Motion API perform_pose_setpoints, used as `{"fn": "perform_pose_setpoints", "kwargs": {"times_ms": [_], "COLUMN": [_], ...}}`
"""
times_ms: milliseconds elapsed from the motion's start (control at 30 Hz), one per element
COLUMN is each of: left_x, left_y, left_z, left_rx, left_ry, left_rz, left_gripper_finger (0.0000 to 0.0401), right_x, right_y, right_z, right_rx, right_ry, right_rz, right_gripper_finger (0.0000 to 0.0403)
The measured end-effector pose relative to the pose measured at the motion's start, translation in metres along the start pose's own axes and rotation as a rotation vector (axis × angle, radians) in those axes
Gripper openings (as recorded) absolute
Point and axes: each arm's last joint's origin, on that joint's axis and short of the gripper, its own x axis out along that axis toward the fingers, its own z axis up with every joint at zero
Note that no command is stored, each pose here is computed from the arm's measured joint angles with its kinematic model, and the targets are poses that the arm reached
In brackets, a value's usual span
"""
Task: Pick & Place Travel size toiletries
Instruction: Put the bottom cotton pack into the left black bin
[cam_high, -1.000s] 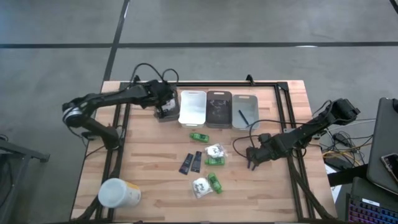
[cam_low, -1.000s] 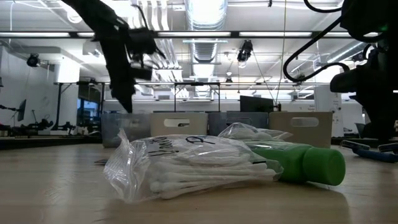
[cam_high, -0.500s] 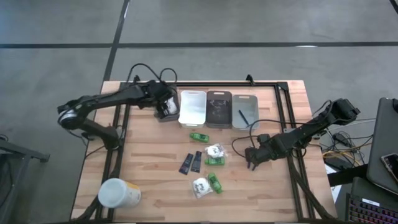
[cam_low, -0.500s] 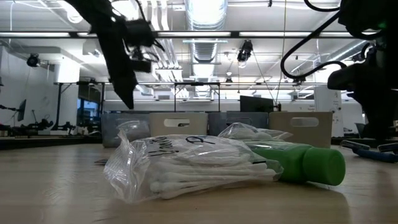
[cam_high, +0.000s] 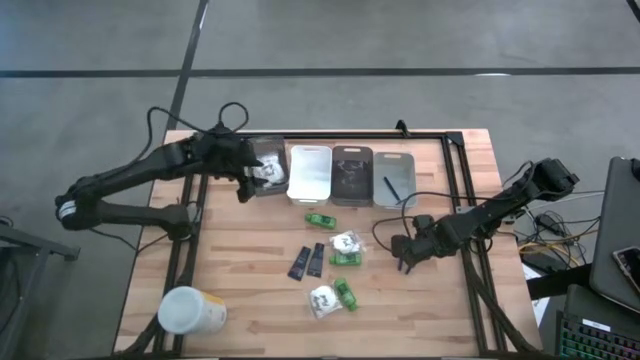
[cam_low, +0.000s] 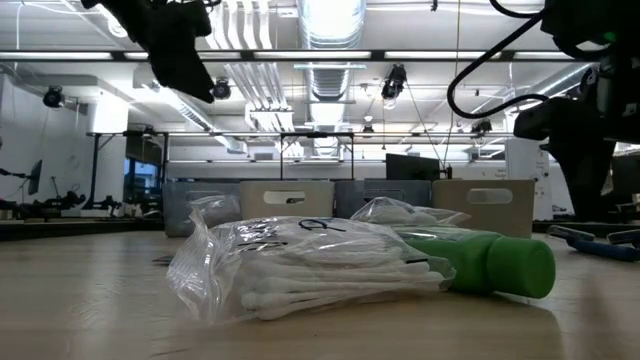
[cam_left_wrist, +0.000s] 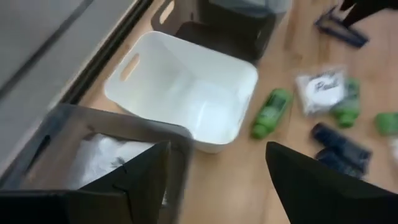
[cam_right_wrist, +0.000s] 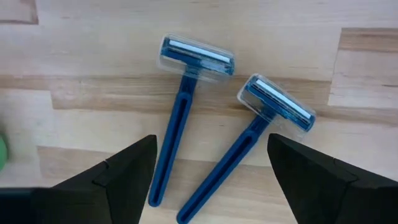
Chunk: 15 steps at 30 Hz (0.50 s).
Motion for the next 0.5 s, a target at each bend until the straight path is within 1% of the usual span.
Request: {"fn": "perform_pose_setpoints", "kwargs": {"times_ms": [67,100,200,233,333,500], "left_x": [0.0,0.0,0.003,0.004,0.008,0.016], "left_y": [-0.003,-0.005,-0.014,-0.017,-0.026,-0.05], "left_z": [0.0,0.0,0.0,0.0,-0.001,-0.004], "left_rx": [-0.06,-0.077,-0.084,-0.089,-0.141,-0.217], "left_ry": [0.003,0.009,0.036,0.048,0.092,0.159], "left_rz": [-0.083,-0.15,-0.364,-0.411,-0.45,-0.431], "left_gripper_finger": [0.0268,0.0268,0.0268,0.0268,0.0268,0.026], "right_x": [0.001,0.001,0.001,0.001,0.001,0.001], "right_y": [-0.001,-0.001,-0.001,0.0,0.001,0.001], "right_z": [0.0,0.0,0.0,0.0,-0.001,-0.001], "right_rx": [0.02,0.03,0.048,0.049,0.037,-0.066], "right_ry": [-0.002,-0.003,-0.001,0.001,0.008,0.009], "right_rz": [-0.003,-0.004,-0.001,0.003,0.02,0.021], "right_gripper_finger": [0.0314,0.0317,0.0325,0.0327,0.0335,0.0348]}}
